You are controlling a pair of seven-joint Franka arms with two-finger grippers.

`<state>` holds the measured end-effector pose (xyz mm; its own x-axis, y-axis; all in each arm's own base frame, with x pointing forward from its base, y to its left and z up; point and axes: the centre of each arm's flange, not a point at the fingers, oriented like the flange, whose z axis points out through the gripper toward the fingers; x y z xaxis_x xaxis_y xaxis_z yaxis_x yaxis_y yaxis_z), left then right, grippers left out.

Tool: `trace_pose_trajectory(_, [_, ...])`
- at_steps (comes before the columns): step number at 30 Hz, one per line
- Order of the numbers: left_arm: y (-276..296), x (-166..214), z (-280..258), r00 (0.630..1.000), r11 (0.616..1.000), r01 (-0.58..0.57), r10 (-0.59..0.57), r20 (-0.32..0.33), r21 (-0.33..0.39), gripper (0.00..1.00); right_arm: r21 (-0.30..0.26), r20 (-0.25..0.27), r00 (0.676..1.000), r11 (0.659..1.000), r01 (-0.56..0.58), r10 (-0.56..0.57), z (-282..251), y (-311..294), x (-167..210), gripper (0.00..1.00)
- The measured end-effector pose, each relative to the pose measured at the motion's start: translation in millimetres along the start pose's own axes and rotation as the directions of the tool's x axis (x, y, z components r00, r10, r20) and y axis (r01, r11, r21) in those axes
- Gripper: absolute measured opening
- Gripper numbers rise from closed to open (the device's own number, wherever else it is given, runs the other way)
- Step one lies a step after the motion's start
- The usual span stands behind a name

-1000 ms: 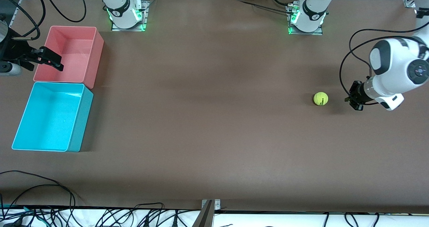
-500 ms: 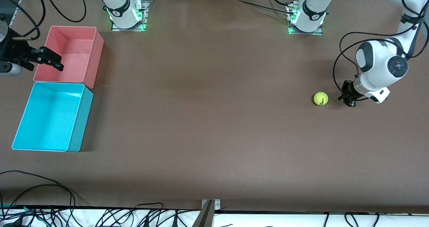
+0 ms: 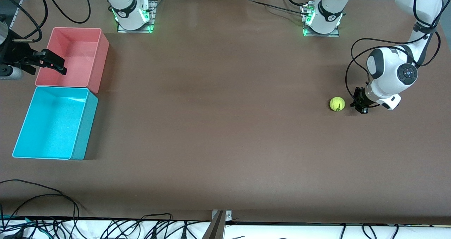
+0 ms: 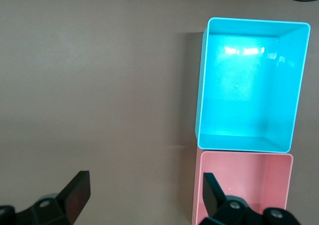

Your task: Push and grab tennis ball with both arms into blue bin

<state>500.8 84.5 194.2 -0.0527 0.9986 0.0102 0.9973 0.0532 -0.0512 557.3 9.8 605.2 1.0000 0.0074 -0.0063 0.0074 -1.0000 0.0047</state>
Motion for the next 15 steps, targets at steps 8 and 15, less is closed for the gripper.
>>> trace_pose_trajectory(8, [-5,35,1,0.999,0.999,-0.048,0.048,-0.026,0.005,0.01,0.0,0.0,1.0,1.0,0.0,0.0,0,0,0,1.0])
trace_pose_trajectory(15, [-16,89,0,0.996,0.996,-0.089,0.089,-0.028,-0.008,0.01,0.0,0.0,1.0,1.0,0.0,0.0,0,0,0,1.0])
